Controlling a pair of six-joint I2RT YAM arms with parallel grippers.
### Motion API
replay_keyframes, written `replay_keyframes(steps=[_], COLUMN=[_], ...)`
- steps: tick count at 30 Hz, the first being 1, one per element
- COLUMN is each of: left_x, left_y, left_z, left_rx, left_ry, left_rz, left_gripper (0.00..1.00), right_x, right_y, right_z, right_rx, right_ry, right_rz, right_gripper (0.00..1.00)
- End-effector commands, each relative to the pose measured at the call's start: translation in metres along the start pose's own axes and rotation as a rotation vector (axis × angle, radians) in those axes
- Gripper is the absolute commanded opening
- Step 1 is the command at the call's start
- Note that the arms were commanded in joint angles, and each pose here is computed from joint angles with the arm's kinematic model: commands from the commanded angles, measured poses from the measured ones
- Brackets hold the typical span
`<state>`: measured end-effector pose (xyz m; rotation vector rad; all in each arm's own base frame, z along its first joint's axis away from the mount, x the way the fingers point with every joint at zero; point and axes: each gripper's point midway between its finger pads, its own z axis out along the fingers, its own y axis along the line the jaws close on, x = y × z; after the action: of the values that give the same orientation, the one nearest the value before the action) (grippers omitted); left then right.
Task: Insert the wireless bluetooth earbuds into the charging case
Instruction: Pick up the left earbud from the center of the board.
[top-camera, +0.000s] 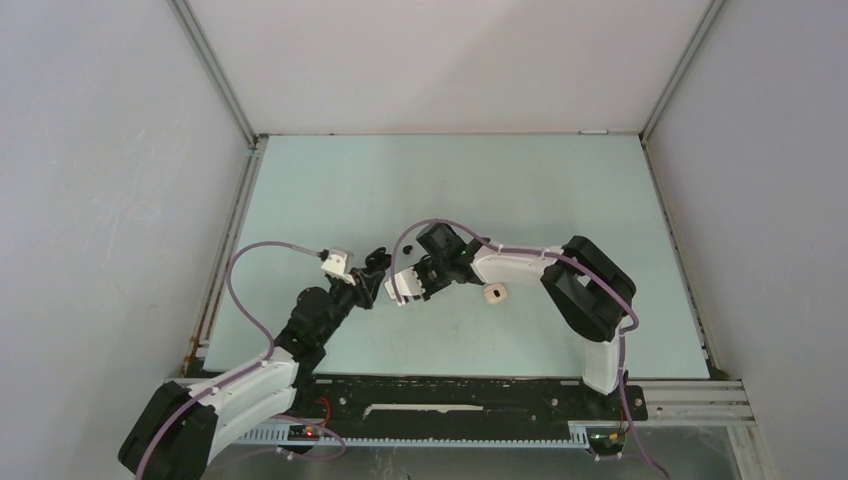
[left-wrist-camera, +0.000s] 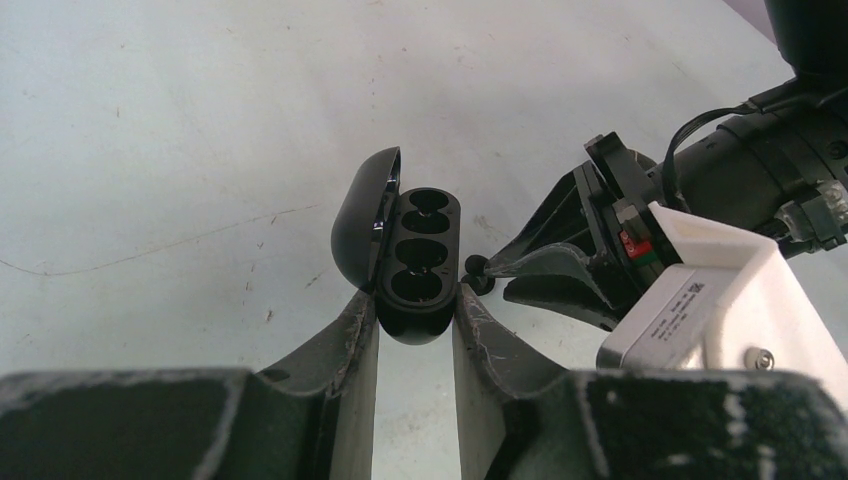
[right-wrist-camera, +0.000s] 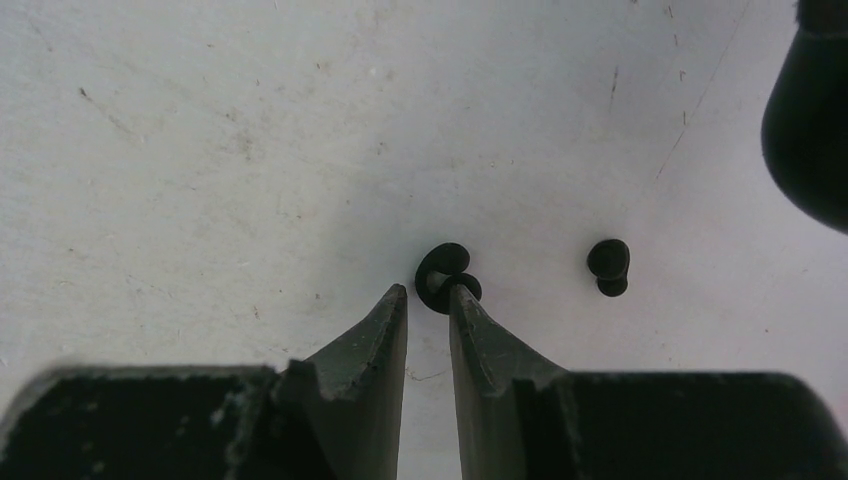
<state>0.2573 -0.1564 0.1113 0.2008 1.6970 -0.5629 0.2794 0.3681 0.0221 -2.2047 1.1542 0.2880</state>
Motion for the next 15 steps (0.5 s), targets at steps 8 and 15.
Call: replay_keyframes(steps=[8,15], left_x=[-0.016,-0.015], left_y=[-0.004,-0.004], left_z=[0.005,0.006], left_rx=[0.015,0.015], left_ry=[-0.04,-0.036], left_rz=[-0.009,-0.009], left_gripper=[0.0,0.0], right_x=[0.0,0.0], right_y=[-0.002,-0.011], right_z=[0.016,0.014], right_rx=[-0.023,0.002], right_ry=[0.018,0.026], right_rz=[-0.049,-0.057], right_gripper=[0.25,0.25])
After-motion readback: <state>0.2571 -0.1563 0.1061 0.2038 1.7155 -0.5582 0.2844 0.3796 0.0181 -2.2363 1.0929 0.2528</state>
